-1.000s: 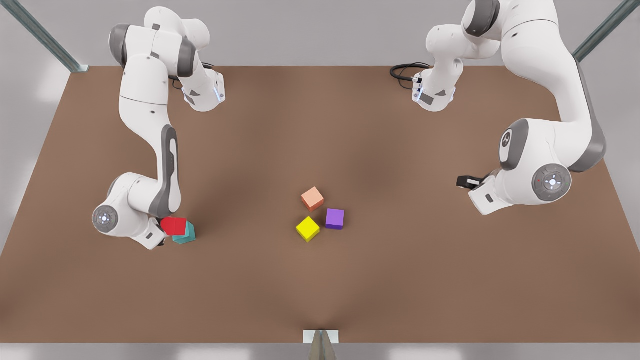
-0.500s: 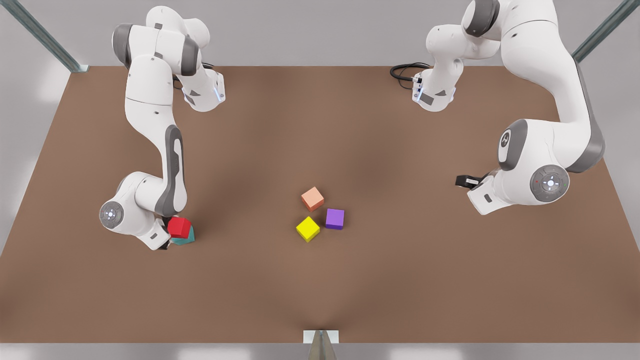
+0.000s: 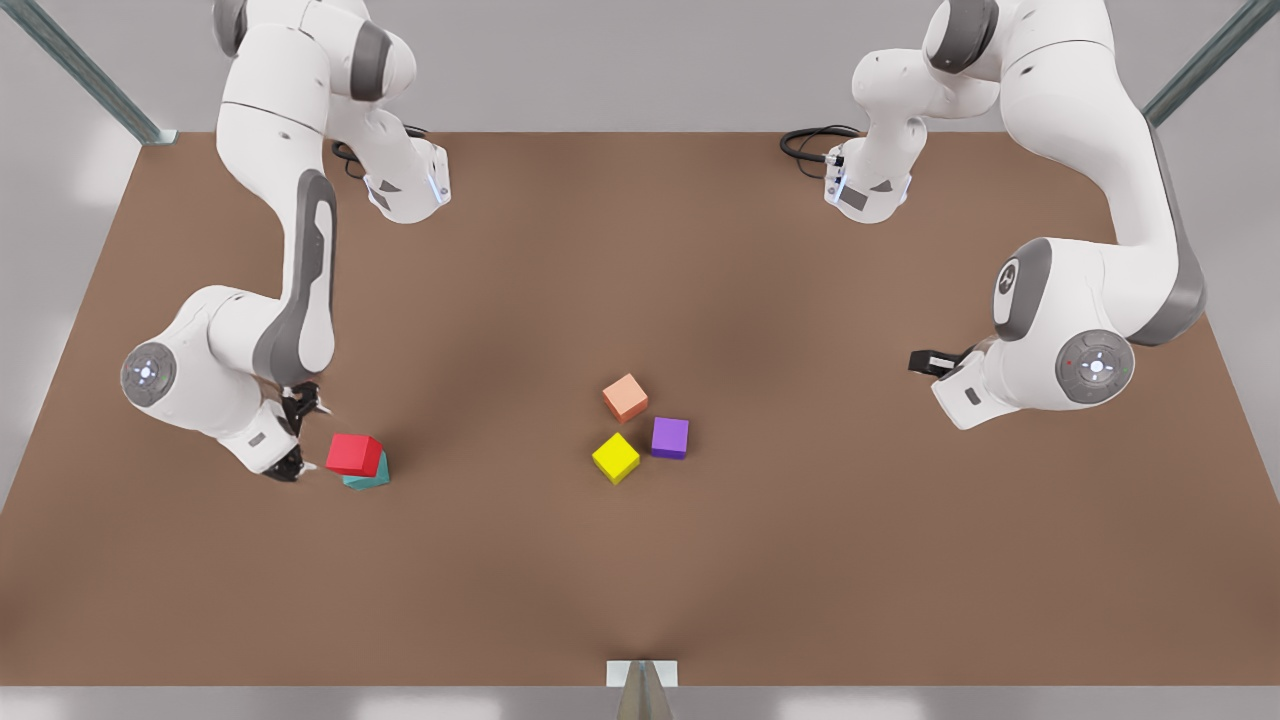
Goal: Pick up red wooden cube and pass to hand red wooden cube and place in blue wooden cube
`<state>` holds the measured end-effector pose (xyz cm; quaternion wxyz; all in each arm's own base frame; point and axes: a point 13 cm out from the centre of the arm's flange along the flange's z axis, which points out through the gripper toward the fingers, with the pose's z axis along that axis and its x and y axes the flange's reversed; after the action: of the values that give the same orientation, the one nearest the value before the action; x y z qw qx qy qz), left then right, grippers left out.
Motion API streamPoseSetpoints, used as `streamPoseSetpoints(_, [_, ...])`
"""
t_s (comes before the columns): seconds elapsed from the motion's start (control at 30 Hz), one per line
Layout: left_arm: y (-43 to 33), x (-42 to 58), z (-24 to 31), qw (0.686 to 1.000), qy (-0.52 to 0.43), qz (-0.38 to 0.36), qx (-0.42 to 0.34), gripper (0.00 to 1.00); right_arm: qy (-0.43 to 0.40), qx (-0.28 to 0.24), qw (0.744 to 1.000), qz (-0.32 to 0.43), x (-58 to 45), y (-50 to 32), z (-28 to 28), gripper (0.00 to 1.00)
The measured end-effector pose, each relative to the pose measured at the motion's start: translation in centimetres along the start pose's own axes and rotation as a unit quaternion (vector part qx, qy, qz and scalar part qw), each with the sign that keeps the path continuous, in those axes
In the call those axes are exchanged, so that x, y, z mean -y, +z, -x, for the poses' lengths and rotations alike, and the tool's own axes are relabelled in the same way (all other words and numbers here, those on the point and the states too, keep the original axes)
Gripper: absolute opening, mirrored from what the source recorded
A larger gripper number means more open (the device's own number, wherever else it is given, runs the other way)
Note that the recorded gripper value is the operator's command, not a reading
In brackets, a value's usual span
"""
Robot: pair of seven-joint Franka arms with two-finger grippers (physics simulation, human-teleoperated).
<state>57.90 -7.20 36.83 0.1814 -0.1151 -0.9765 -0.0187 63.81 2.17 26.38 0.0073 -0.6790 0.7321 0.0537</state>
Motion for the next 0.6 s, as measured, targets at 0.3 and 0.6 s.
streamPoseSetpoints(0.3, [0.0, 0.0, 0.0, 1.000, -0.001, 0.000, 0.000, 1.00, 0.225, -0.067, 0.971, 0.053, -1.4, -10.5, 3.2, 1.00])
streamPoseSetpoints(0.6, [0.2, -0.4, -0.4, 1.000, -0.004, -0.001, -0.007, 1.00, 0.415, -0.080, 0.902, 0.083, -10.8, -20.1, -1.8, 1.00])
